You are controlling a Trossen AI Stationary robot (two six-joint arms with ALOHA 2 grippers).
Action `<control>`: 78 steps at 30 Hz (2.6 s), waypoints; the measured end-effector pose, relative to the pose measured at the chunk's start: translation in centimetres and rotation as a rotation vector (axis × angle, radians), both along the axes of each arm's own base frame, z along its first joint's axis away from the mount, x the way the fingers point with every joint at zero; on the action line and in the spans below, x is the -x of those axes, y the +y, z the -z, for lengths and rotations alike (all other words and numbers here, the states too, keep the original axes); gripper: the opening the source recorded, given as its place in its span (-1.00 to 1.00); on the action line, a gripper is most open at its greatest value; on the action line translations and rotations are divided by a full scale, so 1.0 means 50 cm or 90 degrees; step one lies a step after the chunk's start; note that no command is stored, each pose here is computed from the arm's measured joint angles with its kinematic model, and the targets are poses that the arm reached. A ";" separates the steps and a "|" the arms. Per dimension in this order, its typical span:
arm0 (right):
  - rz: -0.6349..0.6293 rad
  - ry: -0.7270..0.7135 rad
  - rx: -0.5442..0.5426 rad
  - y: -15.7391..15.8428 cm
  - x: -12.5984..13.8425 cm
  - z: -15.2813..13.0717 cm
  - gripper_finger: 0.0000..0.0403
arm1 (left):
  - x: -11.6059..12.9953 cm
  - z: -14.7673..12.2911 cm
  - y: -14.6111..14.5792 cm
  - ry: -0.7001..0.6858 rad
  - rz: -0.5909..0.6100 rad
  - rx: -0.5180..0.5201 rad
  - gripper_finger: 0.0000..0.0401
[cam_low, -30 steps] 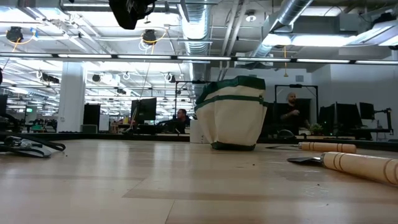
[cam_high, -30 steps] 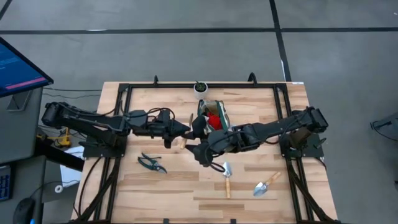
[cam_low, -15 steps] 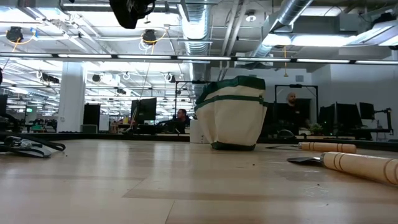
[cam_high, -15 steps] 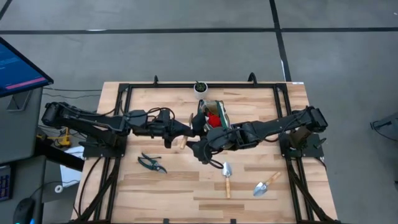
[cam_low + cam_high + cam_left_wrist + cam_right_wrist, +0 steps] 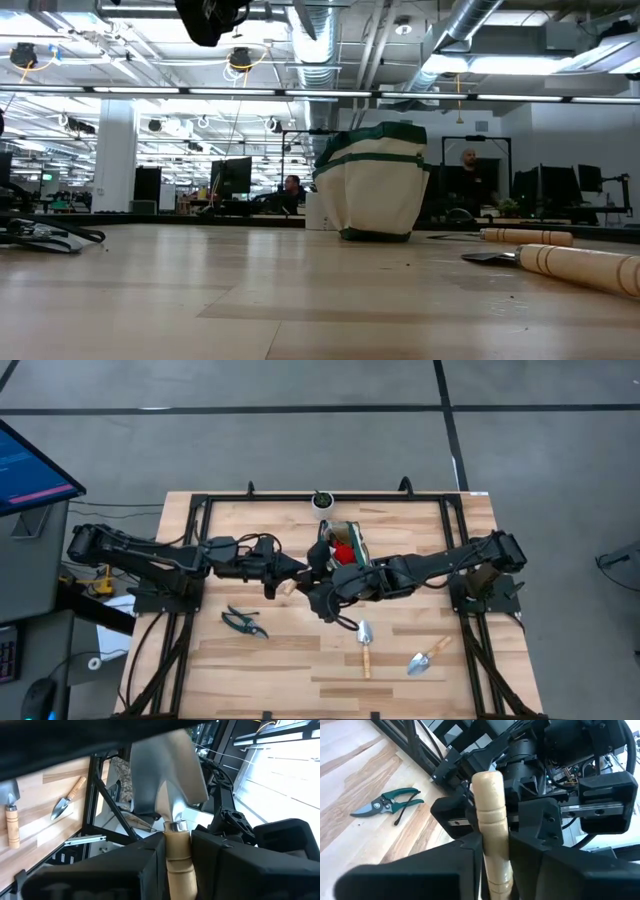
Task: Pick & Place Garden tools in Gardening bag
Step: Put the brown trowel into the green gardening bag
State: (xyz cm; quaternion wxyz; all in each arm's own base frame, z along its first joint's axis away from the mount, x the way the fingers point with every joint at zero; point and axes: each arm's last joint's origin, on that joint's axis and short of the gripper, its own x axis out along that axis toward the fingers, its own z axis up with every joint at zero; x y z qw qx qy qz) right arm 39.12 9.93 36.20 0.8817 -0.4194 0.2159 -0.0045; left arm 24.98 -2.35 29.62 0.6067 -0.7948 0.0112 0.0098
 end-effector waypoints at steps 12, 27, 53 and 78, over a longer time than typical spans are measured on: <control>0.001 -0.020 -0.023 0.027 0.008 -0.006 -0.70 | 0.000 -0.004 0.001 -0.012 0.005 -0.017 -0.65; 0.016 -0.045 -0.126 0.039 0.049 -0.042 -0.71 | 0.007 -0.019 0.017 -0.045 -0.029 -0.077 -0.26; 0.057 -0.098 -0.328 0.002 0.282 -0.188 -0.71 | 0.082 -0.092 0.069 -0.147 -0.106 -0.316 -0.07; 0.118 -0.259 -0.505 -0.066 0.497 -0.094 -0.69 | 0.249 -0.184 0.066 -0.287 -0.244 -0.684 -0.07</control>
